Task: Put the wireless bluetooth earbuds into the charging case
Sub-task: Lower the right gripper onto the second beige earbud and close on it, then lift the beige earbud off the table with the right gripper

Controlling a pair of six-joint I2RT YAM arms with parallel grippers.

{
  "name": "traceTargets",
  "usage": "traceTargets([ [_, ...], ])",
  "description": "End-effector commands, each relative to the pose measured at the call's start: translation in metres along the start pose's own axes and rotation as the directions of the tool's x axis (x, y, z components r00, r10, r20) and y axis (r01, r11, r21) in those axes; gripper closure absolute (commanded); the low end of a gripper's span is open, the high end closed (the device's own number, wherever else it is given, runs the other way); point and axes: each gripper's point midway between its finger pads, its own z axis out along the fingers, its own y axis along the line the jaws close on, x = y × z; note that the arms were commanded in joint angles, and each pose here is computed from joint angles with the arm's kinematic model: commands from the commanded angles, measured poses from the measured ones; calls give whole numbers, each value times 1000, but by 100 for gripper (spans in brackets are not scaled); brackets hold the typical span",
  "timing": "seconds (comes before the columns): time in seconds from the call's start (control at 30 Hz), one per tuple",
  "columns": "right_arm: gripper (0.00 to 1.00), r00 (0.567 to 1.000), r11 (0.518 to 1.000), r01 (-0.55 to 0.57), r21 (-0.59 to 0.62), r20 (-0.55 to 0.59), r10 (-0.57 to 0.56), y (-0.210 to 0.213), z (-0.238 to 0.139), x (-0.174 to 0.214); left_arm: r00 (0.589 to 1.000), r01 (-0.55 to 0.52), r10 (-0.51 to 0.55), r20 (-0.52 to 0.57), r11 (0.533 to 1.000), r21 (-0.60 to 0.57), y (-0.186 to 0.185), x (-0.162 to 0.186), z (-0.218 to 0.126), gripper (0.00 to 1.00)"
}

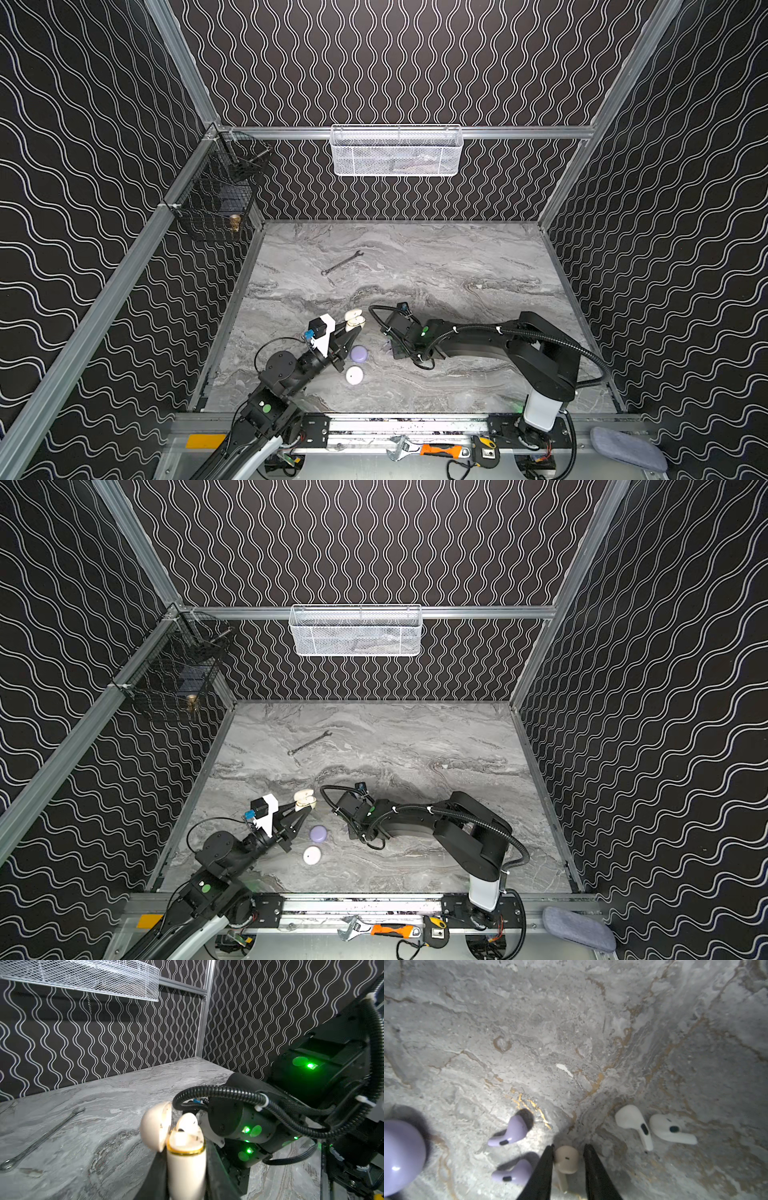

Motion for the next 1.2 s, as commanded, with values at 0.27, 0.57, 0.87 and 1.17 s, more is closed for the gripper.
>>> traceTargets([
  [0.27,71,1000,997,-4,71,-17,5,-10,4,7,1000,-7,7,-1,999,-37,6,-2,-2,100],
  [0.57,79,1000,998,-3,67,-19,5,-8,4,10,1000,-7,7,1,999,-36,5,-3,-2,100],
  [0.87,83,995,993,-84,-84,53,89,5,-18,-1,999,-24,23,27,999,43,-8,-8,0,100],
  [1.17,84,922,964,-134,-231,326,206,8,-106,-69,996,-30,22,81,994,105,-19,-23,3,100],
])
